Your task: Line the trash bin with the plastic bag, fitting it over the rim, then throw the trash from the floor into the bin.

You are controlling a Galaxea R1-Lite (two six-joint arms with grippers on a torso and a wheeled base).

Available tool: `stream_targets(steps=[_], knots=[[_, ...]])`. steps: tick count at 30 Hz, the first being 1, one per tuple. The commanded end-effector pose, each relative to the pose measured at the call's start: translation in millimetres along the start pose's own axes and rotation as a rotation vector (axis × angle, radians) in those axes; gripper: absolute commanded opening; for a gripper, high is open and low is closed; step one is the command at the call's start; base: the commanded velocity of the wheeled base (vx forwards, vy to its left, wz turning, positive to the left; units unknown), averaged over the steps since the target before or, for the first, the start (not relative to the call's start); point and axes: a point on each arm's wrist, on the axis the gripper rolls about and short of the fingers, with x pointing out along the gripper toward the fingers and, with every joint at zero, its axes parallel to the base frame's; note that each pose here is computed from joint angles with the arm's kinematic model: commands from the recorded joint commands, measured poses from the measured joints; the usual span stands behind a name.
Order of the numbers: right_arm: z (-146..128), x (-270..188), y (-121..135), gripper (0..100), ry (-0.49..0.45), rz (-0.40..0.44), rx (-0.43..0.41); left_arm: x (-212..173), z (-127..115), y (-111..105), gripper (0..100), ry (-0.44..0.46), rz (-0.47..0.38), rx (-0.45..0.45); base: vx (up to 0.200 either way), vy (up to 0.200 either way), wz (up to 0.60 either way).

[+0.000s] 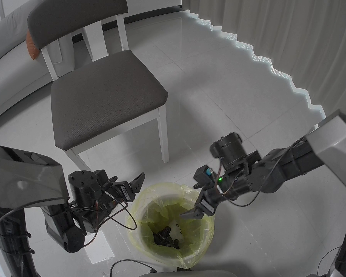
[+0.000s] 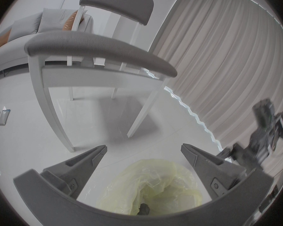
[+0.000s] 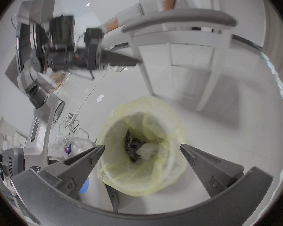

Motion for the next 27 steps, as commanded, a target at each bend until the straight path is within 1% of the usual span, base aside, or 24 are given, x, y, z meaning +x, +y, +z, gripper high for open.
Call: stream_targets(steps=[1,2,4,7,9,15,17,20,23,25,27], knots=[[-7,-78,-21,100,-0.083,-0.126,0.078,34,-33,15,100,0.051,0.035,0.012,0.000,0.000,0.00],[-16,-95,-24,100,-0.088,-0.156,0.111,48,-43,22,100,0.058,0.045,0.019,0.000,0.000,0.00],[-26,-110,-27,100,-0.088,-0.183,0.133,58,-52,33,100,0.072,0.060,0.045,0.000,0.000,0.00],[-39,-127,-30,100,-0.085,-0.219,0.164,63,-65,46,100,0.111,0.068,0.105,0.000,0.000,0.00],[-46,-135,-32,100,-0.083,-0.239,0.183,64,-69,51,100,0.131,0.063,0.119,0.000,0.000,0.00],[-57,-147,-34,100,-0.080,-0.261,0.213,65,-80,63,100,0.168,0.088,0.147,0.000,0.000,0.00],[-60,-150,-32,100,-0.080,-0.263,0.217,65,-87,71,100,0.194,0.106,0.174,0.000,0.000,0.00],[-62,-151,-31,100,-0.076,-0.263,0.222,66,-90,76,100,0.206,0.113,0.191,0.000,0.000,0.00],[-65,-152,-30,100,-0.072,-0.265,0.228,66,-90,75,100,0.225,0.107,0.191,0.000,0.000,0.00],[-67,-155,-29,100,-0.073,-0.270,0.231,68,-88,75,100,0.259,0.111,0.192,0.000,0.000,0.00],[-68,-160,-29,100,-0.081,-0.280,0.236,70,-87,74,100,0.266,0.109,0.199,0.000,0.000,0.00]])
